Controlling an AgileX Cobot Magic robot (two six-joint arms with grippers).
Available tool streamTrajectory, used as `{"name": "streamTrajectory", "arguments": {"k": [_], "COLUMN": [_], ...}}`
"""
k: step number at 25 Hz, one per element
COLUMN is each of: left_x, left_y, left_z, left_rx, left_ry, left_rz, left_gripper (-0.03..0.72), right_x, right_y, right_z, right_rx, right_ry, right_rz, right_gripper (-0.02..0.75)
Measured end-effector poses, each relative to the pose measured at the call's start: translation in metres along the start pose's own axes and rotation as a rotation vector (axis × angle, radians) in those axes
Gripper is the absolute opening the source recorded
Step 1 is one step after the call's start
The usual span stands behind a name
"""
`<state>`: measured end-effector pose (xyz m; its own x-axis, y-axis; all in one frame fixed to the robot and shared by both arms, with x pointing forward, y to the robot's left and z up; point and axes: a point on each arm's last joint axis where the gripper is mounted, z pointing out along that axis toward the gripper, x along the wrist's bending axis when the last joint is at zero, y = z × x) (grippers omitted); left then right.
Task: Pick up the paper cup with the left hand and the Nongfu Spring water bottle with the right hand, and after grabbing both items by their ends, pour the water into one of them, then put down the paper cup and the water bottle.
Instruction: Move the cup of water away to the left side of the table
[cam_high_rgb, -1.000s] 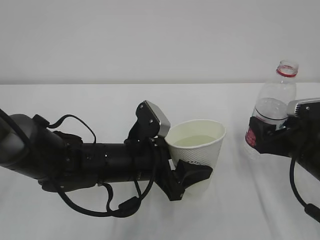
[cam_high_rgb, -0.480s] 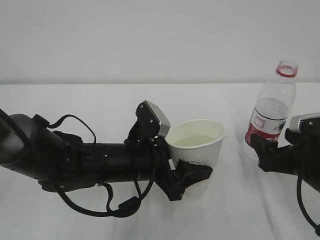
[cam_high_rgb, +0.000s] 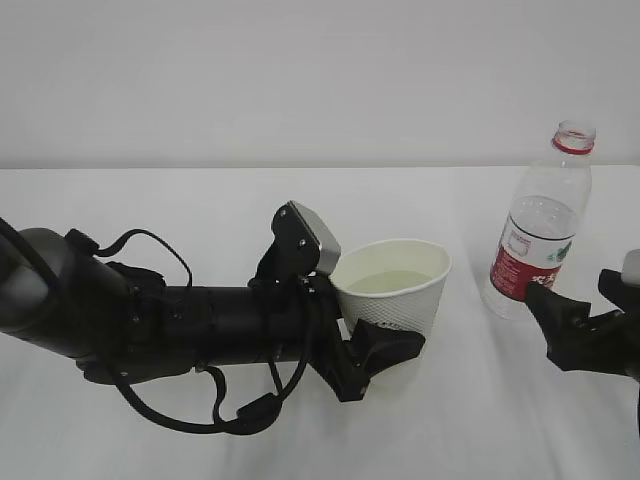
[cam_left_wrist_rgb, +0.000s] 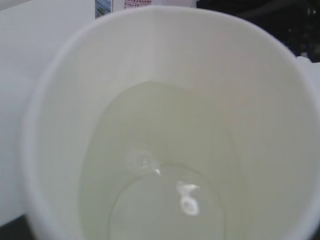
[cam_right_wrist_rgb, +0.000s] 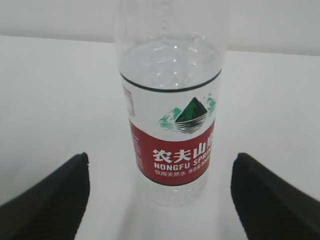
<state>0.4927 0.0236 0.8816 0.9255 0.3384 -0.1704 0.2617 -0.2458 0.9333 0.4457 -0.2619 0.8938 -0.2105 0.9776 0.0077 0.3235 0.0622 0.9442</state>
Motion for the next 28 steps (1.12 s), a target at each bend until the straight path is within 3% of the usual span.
{"name": "streamTrajectory", "arguments": {"k": [12, 17, 22, 28], "left_x": [0.001, 0.008, 0.014, 0.026], "left_y": [0.001, 0.004, 0.011, 0.015], "left_z": [0.0, -0.001, -0.002, -0.006], "left_rx": [-0.008, -0.048, -0.117, -0.177], "left_ry": [0.015, 0.081, 0.153, 0.29], "left_rz": [-0.014, -0.069, 0.03, -0.001], "left_gripper": [0.492, 0.492, 0.492, 0.492], "right_x": [0.001, 0.001, 0.001, 0.001], "right_y": [0.02, 0.02, 0.021, 0.021], "right_z": [-0.023, -0.023, -0.023, -0.023], "right_rx": [-0.115, -0.117, -0.119, -0.119], "right_ry": [0.002, 0.002, 0.002, 0.002], "right_rz": [0.03, 0.03, 0.03, 0.03], "right_gripper": [0.661, 0.649, 0.644, 0.641]}}
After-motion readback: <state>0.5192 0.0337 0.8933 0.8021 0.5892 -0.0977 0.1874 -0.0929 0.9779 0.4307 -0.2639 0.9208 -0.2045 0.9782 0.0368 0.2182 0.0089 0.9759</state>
